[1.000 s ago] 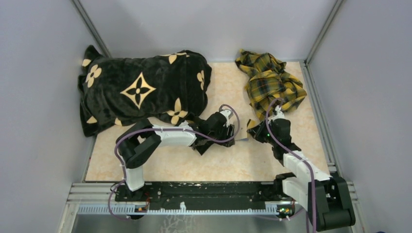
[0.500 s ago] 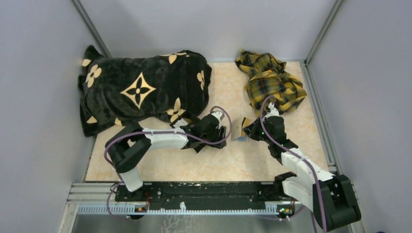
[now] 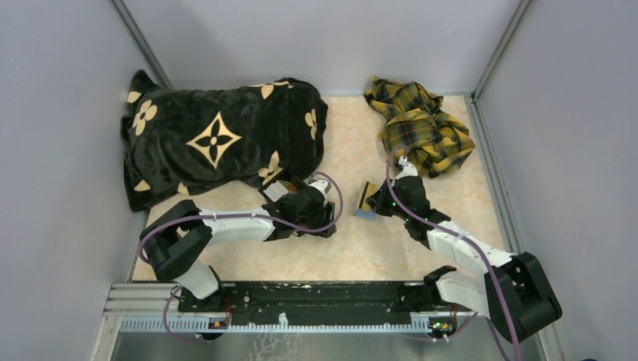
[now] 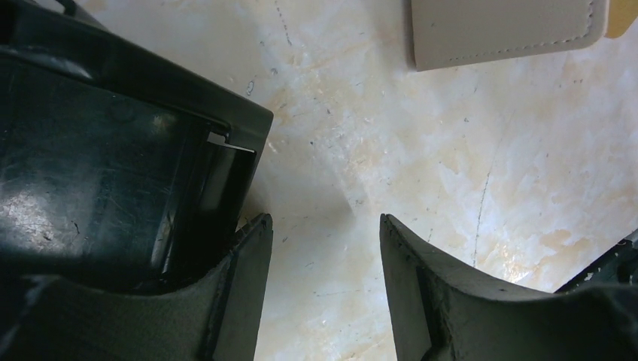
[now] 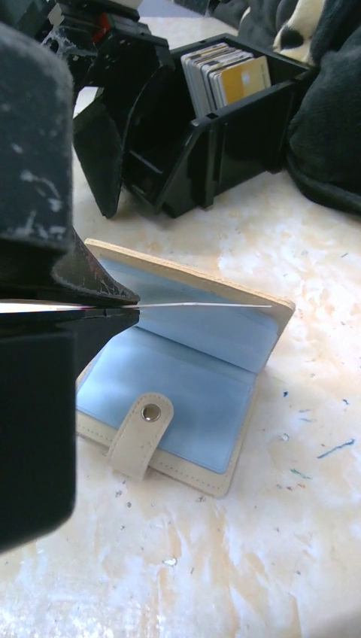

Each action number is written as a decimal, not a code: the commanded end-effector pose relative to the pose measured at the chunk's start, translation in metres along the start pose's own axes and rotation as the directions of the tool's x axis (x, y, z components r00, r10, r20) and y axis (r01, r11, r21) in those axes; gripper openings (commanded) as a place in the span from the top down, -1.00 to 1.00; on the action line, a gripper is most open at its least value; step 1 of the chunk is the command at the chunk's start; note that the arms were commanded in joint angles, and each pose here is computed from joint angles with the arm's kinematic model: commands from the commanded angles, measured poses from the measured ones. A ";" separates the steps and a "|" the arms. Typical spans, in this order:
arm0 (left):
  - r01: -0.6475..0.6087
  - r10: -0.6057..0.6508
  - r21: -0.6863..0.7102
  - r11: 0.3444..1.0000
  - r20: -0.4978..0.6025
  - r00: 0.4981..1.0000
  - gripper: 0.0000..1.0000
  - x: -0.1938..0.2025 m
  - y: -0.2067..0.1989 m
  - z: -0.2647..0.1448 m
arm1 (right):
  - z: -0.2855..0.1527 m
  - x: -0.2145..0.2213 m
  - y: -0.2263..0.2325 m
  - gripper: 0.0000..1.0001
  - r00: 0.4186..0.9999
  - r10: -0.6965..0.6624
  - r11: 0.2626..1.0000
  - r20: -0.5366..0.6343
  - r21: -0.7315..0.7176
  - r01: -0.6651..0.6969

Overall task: Put the credit cards into the card holder
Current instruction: Open the card holder at the center of the board, then insert the credit card into the card holder.

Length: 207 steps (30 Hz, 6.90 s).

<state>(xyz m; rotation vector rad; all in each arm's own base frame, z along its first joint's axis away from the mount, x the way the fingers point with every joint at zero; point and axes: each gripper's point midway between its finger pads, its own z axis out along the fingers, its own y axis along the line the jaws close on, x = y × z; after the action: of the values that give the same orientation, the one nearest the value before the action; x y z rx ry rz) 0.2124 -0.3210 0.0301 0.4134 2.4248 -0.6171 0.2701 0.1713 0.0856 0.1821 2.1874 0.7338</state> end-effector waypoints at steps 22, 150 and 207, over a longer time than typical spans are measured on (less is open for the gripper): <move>0.007 -0.003 -0.061 0.998 0.069 0.998 -0.24 -0.037 0.000 -0.020 | 0.033 -0.019 0.054 1.00 0.992 -0.127 0.991 0.020 -0.034 0.128; 0.089 -0.086 0.042 0.995 -0.081 0.993 1.00 -0.061 0.004 0.056 | 0.034 0.012 0.016 1.00 0.980 0.199 0.979 0.006 -0.040 -0.198; 0.155 -0.154 0.058 0.986 -0.031 0.988 0.42 -0.065 0.035 0.035 | 0.049 0.002 0.047 1.00 0.973 0.228 0.970 -0.046 -0.078 -0.231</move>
<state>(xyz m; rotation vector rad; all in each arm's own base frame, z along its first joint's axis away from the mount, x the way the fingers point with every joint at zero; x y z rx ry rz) 0.2930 -0.3217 0.0278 0.2420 2.4925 -0.7638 0.2822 0.2128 0.0599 0.4372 2.2658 0.8940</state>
